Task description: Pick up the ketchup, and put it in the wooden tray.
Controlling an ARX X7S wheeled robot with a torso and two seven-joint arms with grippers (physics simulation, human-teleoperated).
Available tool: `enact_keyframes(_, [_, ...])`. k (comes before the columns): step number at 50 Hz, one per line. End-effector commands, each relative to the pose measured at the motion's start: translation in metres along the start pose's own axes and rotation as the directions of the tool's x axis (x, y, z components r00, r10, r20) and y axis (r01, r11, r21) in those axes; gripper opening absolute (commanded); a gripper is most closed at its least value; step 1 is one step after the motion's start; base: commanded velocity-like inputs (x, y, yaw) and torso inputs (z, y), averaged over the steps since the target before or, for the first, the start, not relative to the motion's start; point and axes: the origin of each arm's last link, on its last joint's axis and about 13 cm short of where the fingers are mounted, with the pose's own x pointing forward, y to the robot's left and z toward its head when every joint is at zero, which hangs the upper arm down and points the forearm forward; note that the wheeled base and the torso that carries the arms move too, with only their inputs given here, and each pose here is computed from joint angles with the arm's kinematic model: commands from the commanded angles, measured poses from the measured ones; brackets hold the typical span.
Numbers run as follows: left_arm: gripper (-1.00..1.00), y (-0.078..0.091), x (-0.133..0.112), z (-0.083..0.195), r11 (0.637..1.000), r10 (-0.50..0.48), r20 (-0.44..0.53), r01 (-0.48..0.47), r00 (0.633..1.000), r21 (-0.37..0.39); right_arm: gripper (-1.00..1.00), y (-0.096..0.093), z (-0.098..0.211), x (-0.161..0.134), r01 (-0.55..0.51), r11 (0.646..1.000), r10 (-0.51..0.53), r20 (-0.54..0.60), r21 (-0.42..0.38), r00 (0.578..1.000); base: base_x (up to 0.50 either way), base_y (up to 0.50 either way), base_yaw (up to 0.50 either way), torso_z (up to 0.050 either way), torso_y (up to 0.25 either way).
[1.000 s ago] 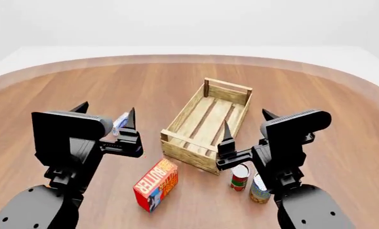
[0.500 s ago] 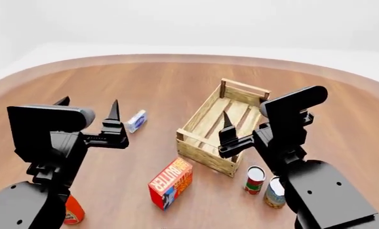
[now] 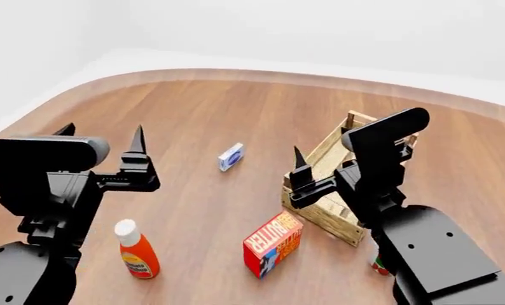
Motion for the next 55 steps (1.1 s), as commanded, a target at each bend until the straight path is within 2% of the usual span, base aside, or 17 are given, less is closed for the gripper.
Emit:
enact_keyframes(1, [1.0, 0.002, -0.002, 0.003, 1.0, 0.014, 0.009, -0.014, 1.0, -0.002, 1.0, 0.0, 0.0, 0.001, -0.013, 1.0, 0.013, 0.001, -0.008, 1.0, 0.0, 0.0, 0.0, 0.0, 0.0])
enact_keyframes(10, [1.0, 0.01, -0.003, 0.013, 0.998, 0.061, 0.045, -0.061, 0.997, -0.006, 1.0, 0.004, -0.001, 0.005, -0.037, 0.999, 0.036, -0.04, -0.027, 0.999, 0.0, 0.0, 0.0, 0.0, 0.0])
enact_keyframes(27, [1.0, 0.011, -0.002, 0.013, 0.998, 0.069, 0.048, -0.069, 0.996, -0.005, 1.0, 0.003, -0.001, 0.005, -0.044, 0.999, 0.043, -0.06, -0.01, 0.997, 0.01, 0.0, 0.0, 0.0, 0.0])
enact_keyframes(48, [1.0, 0.012, 0.0, 0.011, 0.997, 0.072, 0.045, -0.072, 0.996, -0.005, 1.0, 0.004, -0.003, 0.007, -0.045, 0.999, 0.045, -0.059, -0.006, 0.997, 0.37, -0.2, 0.0, 0.0, 0.0])
enact_keyframes(55, [1.0, 0.013, 0.001, 0.011, 0.997, 0.077, 0.047, -0.077, 0.996, -0.002, 1.0, 0.004, -0.003, 0.008, -0.044, 0.999, 0.044, -0.054, -0.011, 0.998, 0.0, 0.0, 0.0, 0.0, 0.0])
